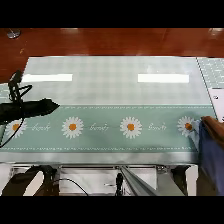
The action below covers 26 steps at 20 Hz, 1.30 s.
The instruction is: Fold the shirts.
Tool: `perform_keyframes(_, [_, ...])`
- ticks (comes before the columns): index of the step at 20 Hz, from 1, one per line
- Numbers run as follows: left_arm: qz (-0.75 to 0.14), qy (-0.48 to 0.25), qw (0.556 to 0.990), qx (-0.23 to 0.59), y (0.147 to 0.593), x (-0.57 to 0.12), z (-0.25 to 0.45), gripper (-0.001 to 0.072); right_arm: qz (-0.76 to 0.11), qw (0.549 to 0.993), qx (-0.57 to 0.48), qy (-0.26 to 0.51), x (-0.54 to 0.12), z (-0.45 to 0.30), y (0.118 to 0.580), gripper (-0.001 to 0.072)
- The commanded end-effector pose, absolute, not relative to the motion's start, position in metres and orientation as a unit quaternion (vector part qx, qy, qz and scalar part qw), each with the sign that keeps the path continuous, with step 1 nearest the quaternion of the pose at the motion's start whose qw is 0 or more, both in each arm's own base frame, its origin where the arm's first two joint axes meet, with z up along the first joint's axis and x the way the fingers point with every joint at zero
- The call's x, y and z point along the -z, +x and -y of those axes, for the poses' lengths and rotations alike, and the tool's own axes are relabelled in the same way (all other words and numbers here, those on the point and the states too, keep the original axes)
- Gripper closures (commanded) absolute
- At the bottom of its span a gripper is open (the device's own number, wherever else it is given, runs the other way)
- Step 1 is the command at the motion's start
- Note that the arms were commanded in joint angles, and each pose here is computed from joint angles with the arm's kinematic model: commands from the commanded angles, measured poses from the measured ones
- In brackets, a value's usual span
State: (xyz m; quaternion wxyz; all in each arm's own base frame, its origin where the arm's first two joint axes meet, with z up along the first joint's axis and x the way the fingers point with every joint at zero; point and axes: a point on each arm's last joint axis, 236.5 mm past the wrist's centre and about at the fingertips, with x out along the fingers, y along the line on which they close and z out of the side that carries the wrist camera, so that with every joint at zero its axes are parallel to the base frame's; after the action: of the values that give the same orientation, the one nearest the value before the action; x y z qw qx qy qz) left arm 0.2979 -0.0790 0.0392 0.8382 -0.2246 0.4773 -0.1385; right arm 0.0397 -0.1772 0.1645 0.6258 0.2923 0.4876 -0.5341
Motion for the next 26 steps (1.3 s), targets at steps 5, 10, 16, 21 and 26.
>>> perform_keyframes(5, [-0.47,-0.243,0.838,0.134,0.315,-0.039,0.078,0.0685,-0.492,0.652,0.465,0.34,-0.125,0.185,0.082,0.0084])
perform_keyframes(10, [-0.401,-0.241,0.864,0.187,0.38,-0.116,0.091,0.0686,-0.294,0.833,0.154,0.442,-0.205,0.154,0.284,0.0682])
perform_keyframes(16, [-0.358,-0.032,0.897,0.257,0.438,-0.179,0.155,0.0687,-0.363,0.923,-0.081,0.103,-0.162,-0.036,0.419,0.0682])
perform_keyframes(21, [-0.537,-0.03,0.84,0.07,0.405,-0.04,0.102,0.0685,-0.585,0.807,-0.01,-0.079,-0.002,-0.056,0.397,0.0681])
perform_keyframes(26, [-0.557,0.004,0.826,0.089,0.395,-0.018,0.102,0.0685,-0.611,0.789,-0.011,-0.056,0.018,-0.067,0.391,0.0681])
